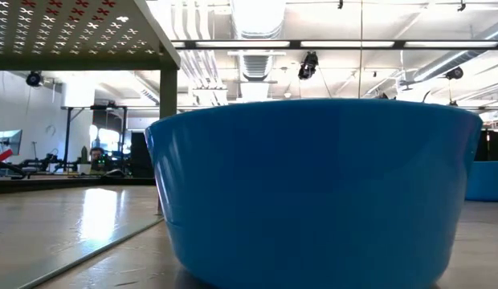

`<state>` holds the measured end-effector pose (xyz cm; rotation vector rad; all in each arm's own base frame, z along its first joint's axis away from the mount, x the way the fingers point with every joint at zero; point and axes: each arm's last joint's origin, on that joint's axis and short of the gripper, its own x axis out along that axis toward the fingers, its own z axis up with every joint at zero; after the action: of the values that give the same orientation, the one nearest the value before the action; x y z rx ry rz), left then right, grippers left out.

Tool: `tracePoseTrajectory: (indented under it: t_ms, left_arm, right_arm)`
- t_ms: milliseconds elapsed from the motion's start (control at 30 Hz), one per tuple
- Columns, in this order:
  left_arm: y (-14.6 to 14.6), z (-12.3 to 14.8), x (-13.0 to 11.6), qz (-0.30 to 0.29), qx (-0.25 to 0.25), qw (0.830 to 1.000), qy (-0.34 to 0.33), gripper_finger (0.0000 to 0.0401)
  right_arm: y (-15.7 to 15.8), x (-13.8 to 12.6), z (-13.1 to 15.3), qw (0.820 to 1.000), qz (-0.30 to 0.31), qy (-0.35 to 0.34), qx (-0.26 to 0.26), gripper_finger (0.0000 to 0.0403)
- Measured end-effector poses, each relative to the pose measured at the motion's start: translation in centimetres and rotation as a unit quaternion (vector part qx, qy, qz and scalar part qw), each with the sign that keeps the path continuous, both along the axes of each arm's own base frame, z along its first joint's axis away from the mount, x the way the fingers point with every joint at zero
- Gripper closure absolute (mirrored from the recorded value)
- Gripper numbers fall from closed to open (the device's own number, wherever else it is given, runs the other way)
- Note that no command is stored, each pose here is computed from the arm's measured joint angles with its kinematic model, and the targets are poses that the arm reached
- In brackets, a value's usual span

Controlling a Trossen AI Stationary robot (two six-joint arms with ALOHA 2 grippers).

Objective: Pick & Place Mini bowls
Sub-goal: Stack the bottom orange bowl on the orange bowl on the shelf

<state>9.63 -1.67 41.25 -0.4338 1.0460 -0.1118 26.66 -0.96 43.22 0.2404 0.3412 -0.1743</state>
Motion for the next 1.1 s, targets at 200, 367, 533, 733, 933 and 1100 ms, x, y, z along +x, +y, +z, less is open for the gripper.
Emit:
tracePoseTrajectory:
  t_ms: [200, 367, 533, 733, 933, 1100]
  left_arm:
    - [-1.5, -1.0, 0.6, -0.072, -0.011, 0.996, 0.053, 0.0401]
    - [-2.8, -1.1, 0.5, -0.105, -0.023, 0.991, 0.075, 0.0401]
    - [-4.3, -1.4, 0.4, -0.126, -0.019, 0.987, 0.1, 0.0401]
    - [-6.9, -2.8, 1.4, -0.161, 0.002, 0.979, 0.128, 0.0401]
    - [-9.7, -4.3, 2.5, -0.186, 0.013, 0.97, 0.156, 0.0401]
    - [-11.6, -5.1, 2.9, -0.194, 0.021, 0.964, 0.18, 0.0401]
  right_arm:
    - [0.0, 0.0, 0.0, 1.0, 0.0, 0.0, 0.001, 0.0236]
    - [0.0, 0.0, 0.0, 1.0, 0.0, 0.002, 0.001, 0.0236]
    - [0.0, 0.0, 0.0, 1.0, -0.001, 0.002, 0.002, 0.0236]
    - [0.0, 0.0, 0.0, 1.0, 0.002, 0.003, -0.003, 0.0236]
    - [0.0, 0.0, 0.0, 1.0, 0.008, 0.005, -0.017, 0.0236]
    - [0.0, 0.0, 0.0, 1.0, 0.007, 0.004, -0.015, 0.0236]
